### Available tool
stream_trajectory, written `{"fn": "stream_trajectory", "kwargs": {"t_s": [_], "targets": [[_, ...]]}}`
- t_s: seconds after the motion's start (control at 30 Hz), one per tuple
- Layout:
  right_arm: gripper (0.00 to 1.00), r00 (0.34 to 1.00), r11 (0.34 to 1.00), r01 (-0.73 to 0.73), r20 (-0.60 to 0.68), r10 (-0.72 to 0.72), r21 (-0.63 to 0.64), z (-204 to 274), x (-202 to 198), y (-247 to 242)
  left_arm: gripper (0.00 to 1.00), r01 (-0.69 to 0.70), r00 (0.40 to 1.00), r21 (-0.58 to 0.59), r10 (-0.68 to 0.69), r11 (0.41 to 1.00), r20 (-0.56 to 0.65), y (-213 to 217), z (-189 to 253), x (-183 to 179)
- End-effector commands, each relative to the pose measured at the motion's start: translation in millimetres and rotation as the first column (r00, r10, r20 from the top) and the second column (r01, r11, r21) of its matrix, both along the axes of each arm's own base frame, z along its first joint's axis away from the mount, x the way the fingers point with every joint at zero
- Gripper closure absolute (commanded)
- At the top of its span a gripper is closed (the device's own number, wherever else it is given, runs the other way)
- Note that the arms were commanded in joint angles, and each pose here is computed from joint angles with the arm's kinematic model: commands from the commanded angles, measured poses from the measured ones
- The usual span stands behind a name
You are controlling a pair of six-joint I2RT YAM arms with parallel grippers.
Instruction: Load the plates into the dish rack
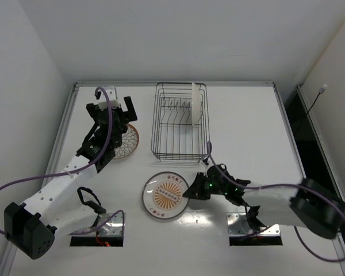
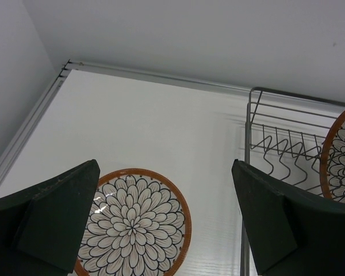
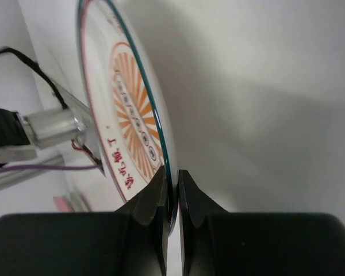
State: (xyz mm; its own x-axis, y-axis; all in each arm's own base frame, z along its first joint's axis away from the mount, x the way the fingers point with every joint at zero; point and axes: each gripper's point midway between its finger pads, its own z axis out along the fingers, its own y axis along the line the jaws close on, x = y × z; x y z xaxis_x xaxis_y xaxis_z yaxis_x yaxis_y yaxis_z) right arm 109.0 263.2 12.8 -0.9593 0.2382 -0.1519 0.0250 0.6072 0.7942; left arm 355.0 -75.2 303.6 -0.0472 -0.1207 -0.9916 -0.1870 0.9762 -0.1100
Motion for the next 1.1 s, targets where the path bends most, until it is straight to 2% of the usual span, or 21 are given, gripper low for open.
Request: {"fn": "stream_trajectory", "kwargs": {"t_s": [0.0,0.03,0.07,0.13,0.17,0.33,0.4,0.53,0.57,0.67,0.8,0.97,1.07], "targets": [[1.0,0.987,0.943,0.099,0.153,-0.052,-0.318,21.4,24.1,-42.8,0.0,-0.008,0.998,-0.042,0.011,0.999,0.06,1.1,13.7,-2.4],[1.0,0.972,0.954,0.124,0.227,-0.062,-0.274,56.0,35.6,-40.5,0.0,-0.008,0.998,-0.042,0.011,0.999,0.06,1.1,13.7,-2.4],[1.0,0.972,0.93,0.144,0.223,-0.07,-0.337,56.1,34.3,-56.3,0.0,-0.008,0.998,-0.042,0.011,0.999,0.06,1.1,13.7,-2.4],[1.0,0.959,0.921,0.178,0.271,-0.083,-0.346,84.2,42.1,-60.9,0.0,-0.02,0.998,-0.042,0.023,0.999,0.06,3.2,13.7,-2.8],[1.0,0.961,0.891,0.197,0.262,-0.092,-0.41,82.0,40.1,-75.0,0.0,-0.02,0.997,-0.046,0.023,0.999,0.068,4.1,16.6,-4.4],[1.0,0.927,0.875,0.276,0.35,-0.133,-0.397,129.9,51.5,-84.6,0.0,-0.02,0.998,-0.041,0.023,0.999,0.058,4.3,11.7,-4.6],[1.0,0.902,0.839,0.332,0.405,-0.149,-0.431,145.6,58.2,-100.6,0.0,-0.021,0.998,-0.041,0.023,0.999,0.058,4.3,11.7,-4.6],[1.0,0.829,0.778,0.45,0.529,-0.181,-0.439,214.6,85.9,-114.1,0.0,-0.021,0.998,-0.036,0.023,0.999,0.05,3.4,8.7,-3.0],[1.0,0.82,0.735,0.471,0.548,-0.162,-0.487,217.8,96.5,-115.8,0.0,-0.021,0.998,-0.036,0.023,0.999,0.05,3.4,8.7,-3.0],[1.0,0.775,0.698,0.526,0.612,-0.158,-0.486,261.2,119.5,-109.9,0.0,-0.021,0.998,-0.036,0.023,0.999,0.05,3.4,8.7,-3.0],[1.0,0.731,0.684,0.549,0.673,-0.115,-0.48,287.9,135.9,-102.1,0.0,-0.021,0.998,-0.036,0.023,0.999,0.05,3.4,8.7,-3.0],[1.0,0.638,0.64,0.641,0.758,-0.136,-0.424,323.3,162.3,-101.9,0.0,-0.021,0.998,-0.036,0.023,0.999,0.05,3.4,8.7,-3.0],[1.0,0.613,0.575,0.684,0.781,-0.119,-0.449,337.0,182.4,-95.2,0.0,-0.012,0.999,-0.037,0.013,0.999,0.05,1.8,8.7,-2.7]]}}
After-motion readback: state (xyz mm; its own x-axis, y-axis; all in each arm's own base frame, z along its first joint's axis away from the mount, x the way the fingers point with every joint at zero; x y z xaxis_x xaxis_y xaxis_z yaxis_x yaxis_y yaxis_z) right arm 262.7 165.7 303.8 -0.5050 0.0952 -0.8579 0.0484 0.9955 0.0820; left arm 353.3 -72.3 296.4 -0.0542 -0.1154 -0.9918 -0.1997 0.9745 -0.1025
